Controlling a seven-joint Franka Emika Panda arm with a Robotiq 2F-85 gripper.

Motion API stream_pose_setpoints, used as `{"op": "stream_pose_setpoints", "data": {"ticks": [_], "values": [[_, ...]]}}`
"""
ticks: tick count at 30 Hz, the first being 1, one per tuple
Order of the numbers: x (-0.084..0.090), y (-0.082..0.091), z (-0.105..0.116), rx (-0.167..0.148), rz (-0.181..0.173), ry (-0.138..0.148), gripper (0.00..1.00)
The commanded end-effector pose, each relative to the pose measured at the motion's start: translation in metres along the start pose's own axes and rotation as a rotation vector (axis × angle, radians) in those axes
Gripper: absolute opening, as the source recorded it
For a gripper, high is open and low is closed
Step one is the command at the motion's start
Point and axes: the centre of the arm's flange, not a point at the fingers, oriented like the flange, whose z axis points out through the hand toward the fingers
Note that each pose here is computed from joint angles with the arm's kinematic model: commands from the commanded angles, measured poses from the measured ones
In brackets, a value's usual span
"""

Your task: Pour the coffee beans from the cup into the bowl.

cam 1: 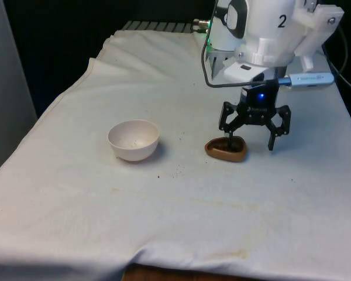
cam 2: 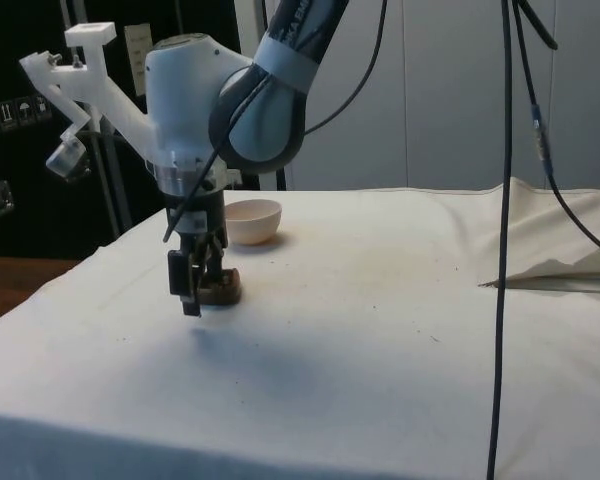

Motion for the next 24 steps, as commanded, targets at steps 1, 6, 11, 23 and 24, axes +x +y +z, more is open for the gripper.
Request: {"op": "stream_pose_setpoints", "data": {"ticks": [1, 6, 11, 23, 24], "values": [[0.0, -0.0002, 0.0009, -0.001, 0.0, 0.009, 1.0], [-0.0005, -0.0001, 0.0008, 0.0, 0.0, -0.001, 0.69], [-0.0006, -0.0003, 0.0017, -0.001, -0.001, 0.008, 0.46], [0.0, 0.0001, 0.0009, -0.001, 0.0, 0.006, 0.0], [0.0002, 0.0002, 0.0007, -0.001, 0.001, 0.005, 0.0]]}}
